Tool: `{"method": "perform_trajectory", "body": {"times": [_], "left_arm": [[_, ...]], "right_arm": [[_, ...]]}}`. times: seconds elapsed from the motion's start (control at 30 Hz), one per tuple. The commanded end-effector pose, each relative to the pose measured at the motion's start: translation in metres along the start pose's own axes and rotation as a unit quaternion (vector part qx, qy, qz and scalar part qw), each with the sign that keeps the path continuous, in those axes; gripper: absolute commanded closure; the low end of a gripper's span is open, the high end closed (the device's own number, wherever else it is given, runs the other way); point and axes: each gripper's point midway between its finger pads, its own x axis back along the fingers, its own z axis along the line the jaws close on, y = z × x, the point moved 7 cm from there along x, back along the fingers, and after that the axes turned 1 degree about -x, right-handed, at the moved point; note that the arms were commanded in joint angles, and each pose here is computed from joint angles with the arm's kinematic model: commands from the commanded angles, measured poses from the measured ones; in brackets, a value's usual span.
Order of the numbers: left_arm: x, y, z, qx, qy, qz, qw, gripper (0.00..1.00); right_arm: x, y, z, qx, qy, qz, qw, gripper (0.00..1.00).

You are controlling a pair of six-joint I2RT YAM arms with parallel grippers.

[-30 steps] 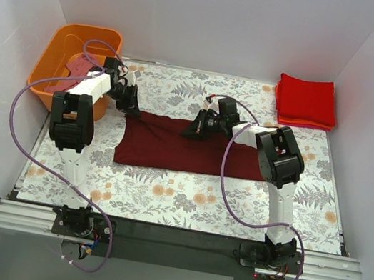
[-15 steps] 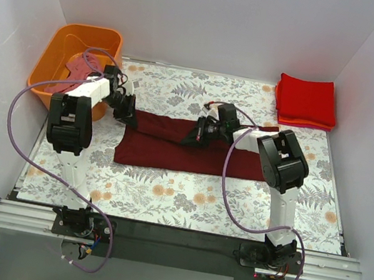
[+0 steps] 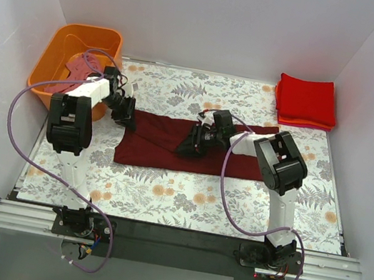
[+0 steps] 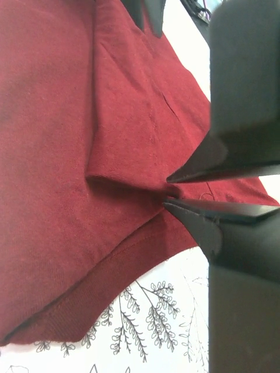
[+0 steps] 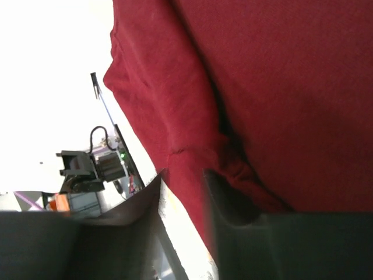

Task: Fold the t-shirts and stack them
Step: Fold the tshirt

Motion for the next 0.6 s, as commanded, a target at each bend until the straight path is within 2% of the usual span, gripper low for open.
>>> {"method": "perform_trajectory", "body": {"times": [0.0, 0.17, 0.3, 0.43, 0.57], "left_arm": [[0.032, 0.009, -0.016, -0.036, -0.007, -0.052, 0.998, 0.81], [0.045, 0.015, -0.038, -0.064, -0.019, -0.091, 0.994, 0.77], [0.042, 0.015, -0.049, -0.08, -0.021, -0.097, 0.992, 0.78], [0.028, 0.014, -0.069, -0.095, -0.044, -0.095, 0.99, 0.82], [0.008, 0.017, -0.083, -0.087, -0.066, -0.09, 0.99, 0.83]], "right_arm": [[0.02, 0.007, 0.039, 0.064, 0.039, -0.007, 0.997, 0.5], [0.038, 0.011, 0.057, 0.142, 0.044, 0.005, 0.989, 0.48], [0.057, 0.011, 0.052, 0.21, -0.002, 0.013, 0.978, 0.63], [0.064, 0.016, 0.051, 0.248, -0.026, 0.002, 0.969, 0.7], [0.055, 0.031, 0.064, 0.26, 0.0, 0.005, 0.966, 0.71]]}}
